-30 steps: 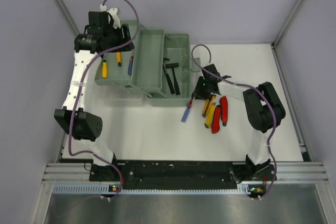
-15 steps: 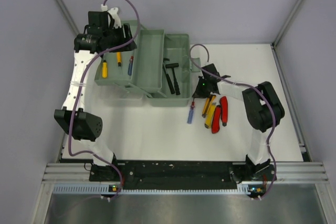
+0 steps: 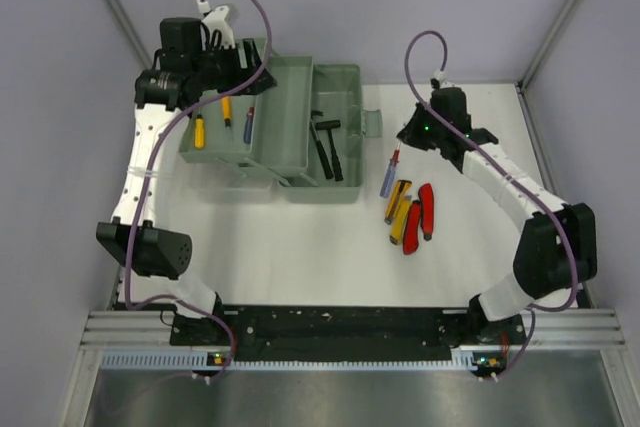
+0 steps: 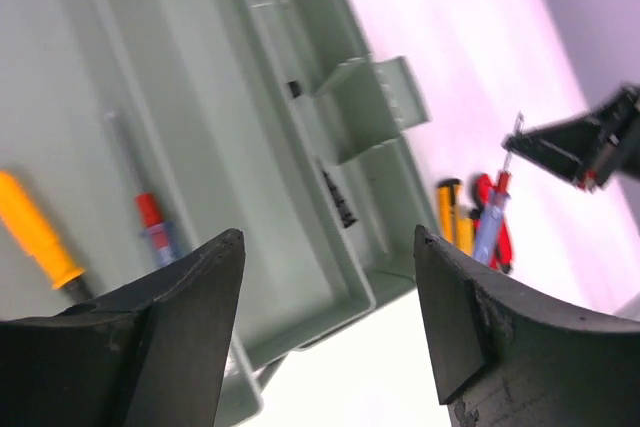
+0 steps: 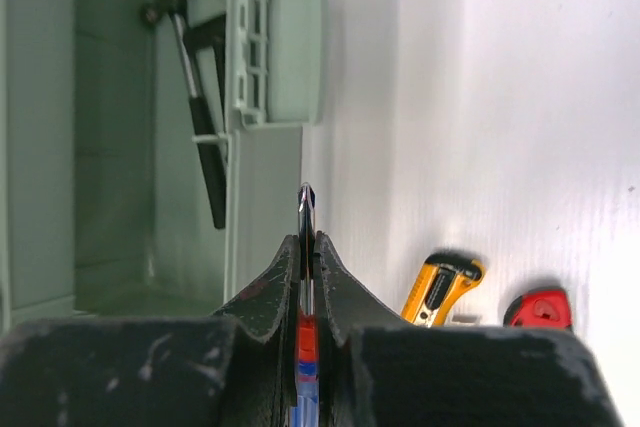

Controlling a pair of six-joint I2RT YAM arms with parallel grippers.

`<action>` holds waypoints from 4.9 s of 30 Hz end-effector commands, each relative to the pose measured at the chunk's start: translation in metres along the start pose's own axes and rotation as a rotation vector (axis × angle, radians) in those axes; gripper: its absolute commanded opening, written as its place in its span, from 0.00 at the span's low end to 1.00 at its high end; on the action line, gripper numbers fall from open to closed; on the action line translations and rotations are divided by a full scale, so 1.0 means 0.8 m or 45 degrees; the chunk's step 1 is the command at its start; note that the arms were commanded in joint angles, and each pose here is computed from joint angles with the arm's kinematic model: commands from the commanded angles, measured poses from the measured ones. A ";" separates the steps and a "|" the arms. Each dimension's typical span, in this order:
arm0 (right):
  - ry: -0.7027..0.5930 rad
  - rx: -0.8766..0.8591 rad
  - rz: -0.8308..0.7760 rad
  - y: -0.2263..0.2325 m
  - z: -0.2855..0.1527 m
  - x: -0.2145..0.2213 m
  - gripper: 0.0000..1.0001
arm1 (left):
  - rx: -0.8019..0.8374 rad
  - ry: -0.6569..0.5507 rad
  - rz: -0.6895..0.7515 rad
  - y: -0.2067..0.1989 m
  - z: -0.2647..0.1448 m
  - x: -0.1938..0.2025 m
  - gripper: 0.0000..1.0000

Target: Pack the tool kit

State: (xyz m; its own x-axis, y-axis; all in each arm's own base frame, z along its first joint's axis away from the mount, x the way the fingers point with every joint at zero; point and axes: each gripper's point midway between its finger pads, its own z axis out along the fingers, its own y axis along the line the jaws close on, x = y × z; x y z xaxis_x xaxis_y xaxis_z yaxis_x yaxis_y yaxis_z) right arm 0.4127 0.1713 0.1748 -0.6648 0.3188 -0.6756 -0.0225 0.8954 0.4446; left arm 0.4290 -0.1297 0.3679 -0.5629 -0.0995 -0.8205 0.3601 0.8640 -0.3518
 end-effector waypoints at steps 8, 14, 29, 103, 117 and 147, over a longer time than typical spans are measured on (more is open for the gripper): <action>-0.227 -0.628 -0.051 0.146 -0.130 -0.120 0.00 | 0.871 -0.095 0.121 -0.186 -0.020 0.008 0.83; -0.334 -1.032 0.078 0.215 -0.190 -0.156 0.00 | 1.117 -0.006 0.068 -0.244 -0.008 0.041 0.89; -0.398 -1.259 0.149 0.246 -0.239 -0.175 0.00 | 1.365 0.124 -0.034 -0.293 -0.001 0.075 0.77; 0.290 0.696 0.155 -0.175 -0.011 0.140 0.65 | -0.744 0.054 -0.172 0.188 -0.001 0.062 0.58; 0.439 0.757 0.015 -0.183 0.007 0.167 0.42 | -0.349 -0.092 -0.108 0.094 -0.025 -0.005 0.69; -0.160 -0.364 0.069 0.124 -0.091 -0.080 0.01 | 0.751 0.013 0.049 -0.170 0.027 0.048 0.81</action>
State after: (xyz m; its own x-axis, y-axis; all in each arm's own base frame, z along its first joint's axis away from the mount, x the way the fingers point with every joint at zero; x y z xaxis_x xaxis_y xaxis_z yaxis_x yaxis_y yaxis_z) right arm 0.3985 0.1590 0.2097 -0.6561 0.3255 -0.6809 0.0509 0.9192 0.3904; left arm 0.3983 -0.2085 0.3528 -0.5954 -0.0862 -0.7988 0.5895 0.6286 -0.5072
